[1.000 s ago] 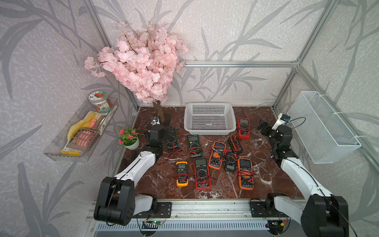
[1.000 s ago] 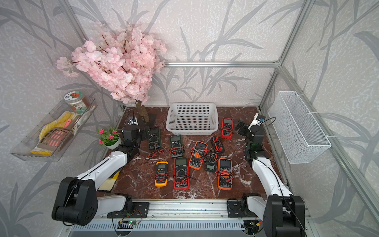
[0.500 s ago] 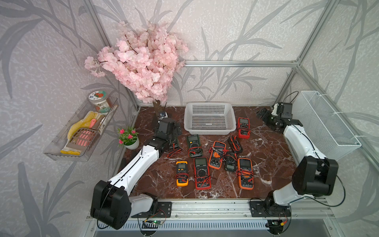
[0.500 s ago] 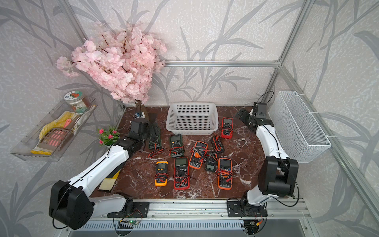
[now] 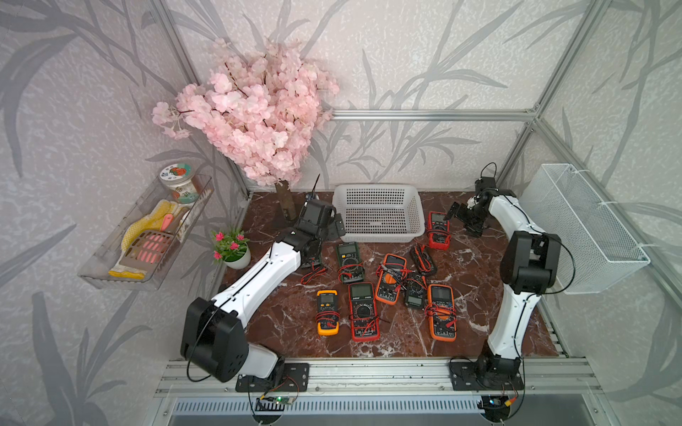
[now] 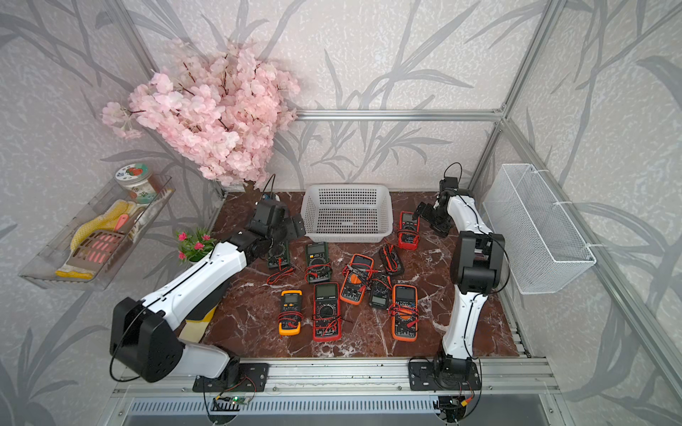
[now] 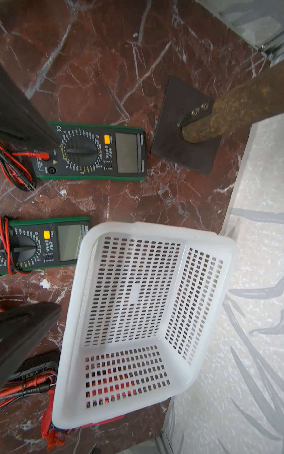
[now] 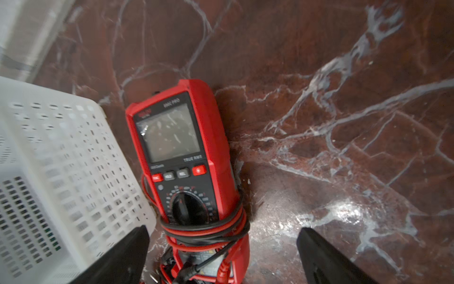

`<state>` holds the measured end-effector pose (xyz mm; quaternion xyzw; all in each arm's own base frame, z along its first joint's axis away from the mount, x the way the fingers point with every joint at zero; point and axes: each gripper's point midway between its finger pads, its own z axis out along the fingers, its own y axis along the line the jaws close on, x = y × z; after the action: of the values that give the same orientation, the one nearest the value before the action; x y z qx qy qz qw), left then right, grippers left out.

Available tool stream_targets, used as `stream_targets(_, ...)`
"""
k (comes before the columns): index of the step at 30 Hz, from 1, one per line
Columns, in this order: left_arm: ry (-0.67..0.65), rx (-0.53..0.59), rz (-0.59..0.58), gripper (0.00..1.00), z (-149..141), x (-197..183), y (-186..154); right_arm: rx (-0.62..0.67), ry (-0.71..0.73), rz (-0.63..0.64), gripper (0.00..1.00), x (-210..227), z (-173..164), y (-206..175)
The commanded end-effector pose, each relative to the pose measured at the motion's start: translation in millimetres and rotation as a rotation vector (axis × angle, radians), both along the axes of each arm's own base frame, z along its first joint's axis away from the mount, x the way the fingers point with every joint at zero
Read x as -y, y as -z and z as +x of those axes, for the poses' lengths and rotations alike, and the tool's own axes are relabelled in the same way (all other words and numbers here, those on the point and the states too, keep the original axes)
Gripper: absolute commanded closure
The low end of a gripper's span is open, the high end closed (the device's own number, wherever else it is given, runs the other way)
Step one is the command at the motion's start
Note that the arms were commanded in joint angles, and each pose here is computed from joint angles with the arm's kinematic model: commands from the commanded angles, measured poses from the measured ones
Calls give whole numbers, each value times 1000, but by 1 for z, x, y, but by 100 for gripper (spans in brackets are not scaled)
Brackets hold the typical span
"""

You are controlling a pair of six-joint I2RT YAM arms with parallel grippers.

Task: Put the multimeter into the basket
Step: Pick up the multimeter from the center of the board.

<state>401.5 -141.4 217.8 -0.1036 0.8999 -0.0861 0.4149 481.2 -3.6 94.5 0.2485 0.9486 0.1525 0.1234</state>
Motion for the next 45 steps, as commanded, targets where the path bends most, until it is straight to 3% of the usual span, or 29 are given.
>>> stream_targets(1, 24, -53, -12, 0, 2, 14, 8, -38, -64, -67, 1, -1, -9, -3)
stream_targets(14, 96, -88, -11, 0, 19, 39, 14, -52, -174, -140, 1, -31, 0, 15)
stream_targets(30, 135, -133, -39, 0, 12, 47, 26, -148, -243, -203, 1, -42, 9, 51)
stream_targets(35, 130, -133, -53, 0, 10, 47, 24, -168, -251, -202, 12, -42, 11, 59)
stream_targets(41, 128, -131, -62, 0, 7, 46, 22, -166, -265, -219, 40, -40, 4, 48)
stream_targets(45, 128, -128, -61, 0, 6, 45, 21, -132, -241, -248, 46, -29, -1, 30)
